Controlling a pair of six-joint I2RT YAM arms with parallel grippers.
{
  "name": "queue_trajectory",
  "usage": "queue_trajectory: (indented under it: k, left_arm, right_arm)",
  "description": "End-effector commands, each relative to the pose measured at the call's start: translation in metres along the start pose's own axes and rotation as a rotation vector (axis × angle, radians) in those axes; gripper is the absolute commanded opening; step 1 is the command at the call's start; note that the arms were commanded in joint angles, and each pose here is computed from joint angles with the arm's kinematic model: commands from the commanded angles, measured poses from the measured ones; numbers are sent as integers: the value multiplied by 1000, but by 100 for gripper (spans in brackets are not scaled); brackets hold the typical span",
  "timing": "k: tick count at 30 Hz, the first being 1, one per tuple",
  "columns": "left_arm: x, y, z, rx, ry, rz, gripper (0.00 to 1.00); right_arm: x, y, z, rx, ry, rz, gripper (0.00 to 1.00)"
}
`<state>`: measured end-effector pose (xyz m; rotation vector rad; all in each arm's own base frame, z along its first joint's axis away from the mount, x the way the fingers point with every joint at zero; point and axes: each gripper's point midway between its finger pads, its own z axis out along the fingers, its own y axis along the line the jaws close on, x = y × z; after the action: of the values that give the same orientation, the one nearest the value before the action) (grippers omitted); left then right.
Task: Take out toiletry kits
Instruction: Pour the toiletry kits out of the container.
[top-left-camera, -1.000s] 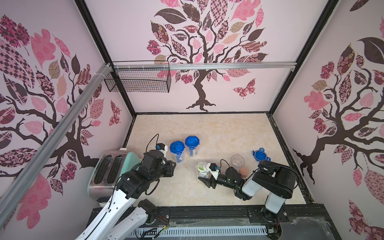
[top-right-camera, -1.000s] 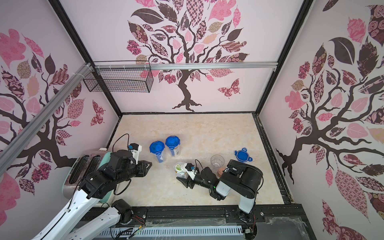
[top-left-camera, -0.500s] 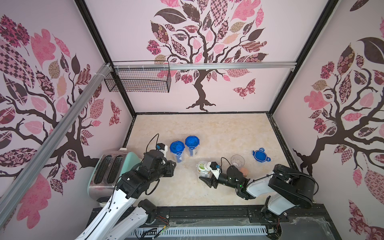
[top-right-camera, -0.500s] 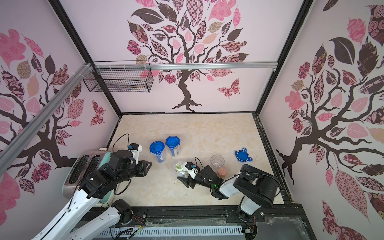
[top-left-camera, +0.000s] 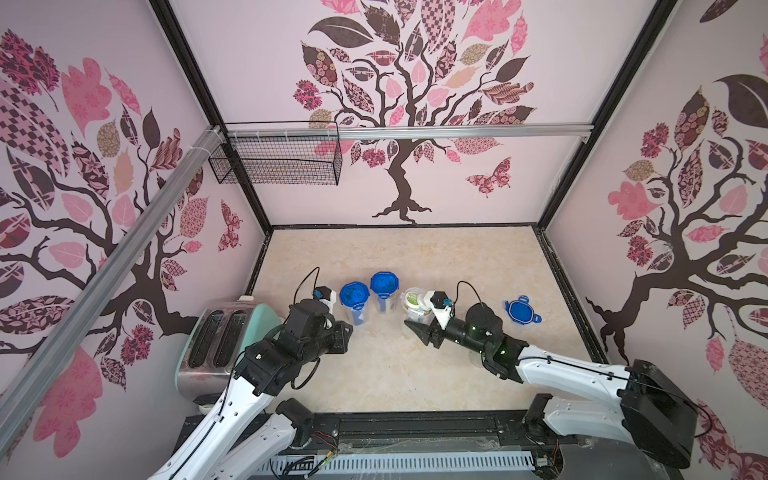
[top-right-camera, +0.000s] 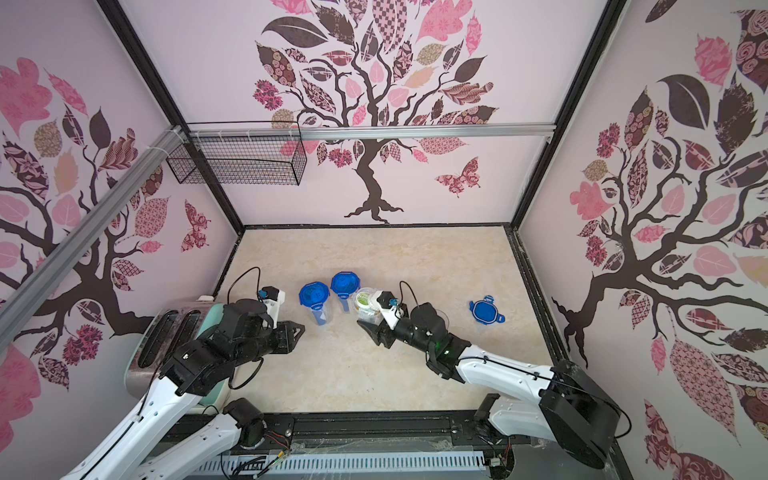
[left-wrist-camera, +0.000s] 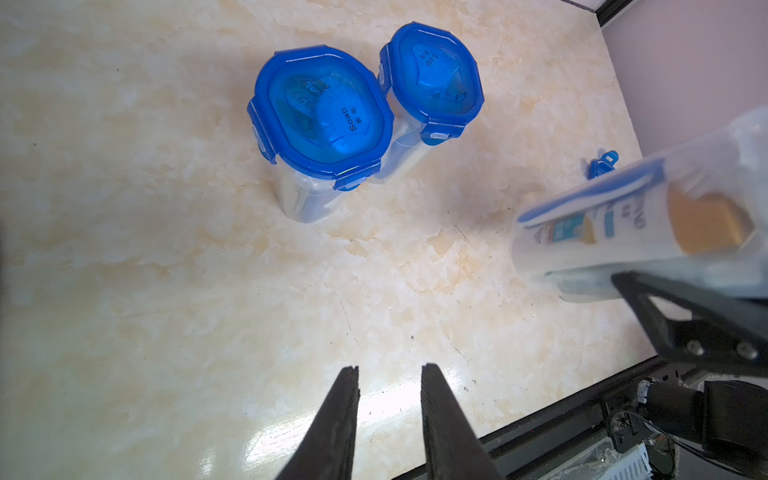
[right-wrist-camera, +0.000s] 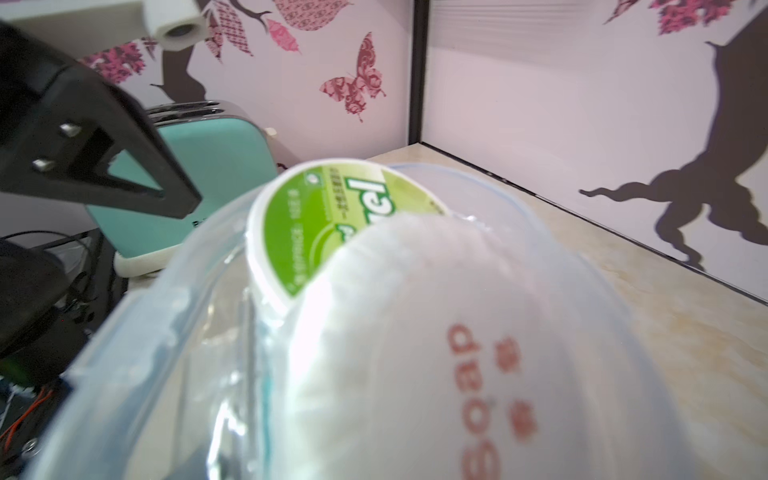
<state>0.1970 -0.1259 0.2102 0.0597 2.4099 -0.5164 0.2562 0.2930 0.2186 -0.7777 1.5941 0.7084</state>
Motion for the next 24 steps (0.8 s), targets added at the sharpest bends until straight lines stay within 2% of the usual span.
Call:
queue_trajectory:
  k: [1, 9, 14, 17, 24]
  left_arm:
    - [-1, -2, 0, 17, -9, 14, 30]
    - [-2, -3, 0, 20, -10, 13, 30]
    - [-1, -3, 0, 22, -9, 13, 30]
    - [-2, -3, 0, 22, -10, 14, 30]
    - [-1, -3, 0, 23, -8, 14, 30]
  right_arm:
    - [-35, -31, -8, 95, -56, 25, 53]
    - [-48, -128, -35, 332, -72, 195, 52]
    - [-33, -185, -54, 458, -71, 338, 50]
    - [-19, -208, -61, 504, -67, 416, 50]
    - [21, -230, -65, 576, -18, 541, 51]
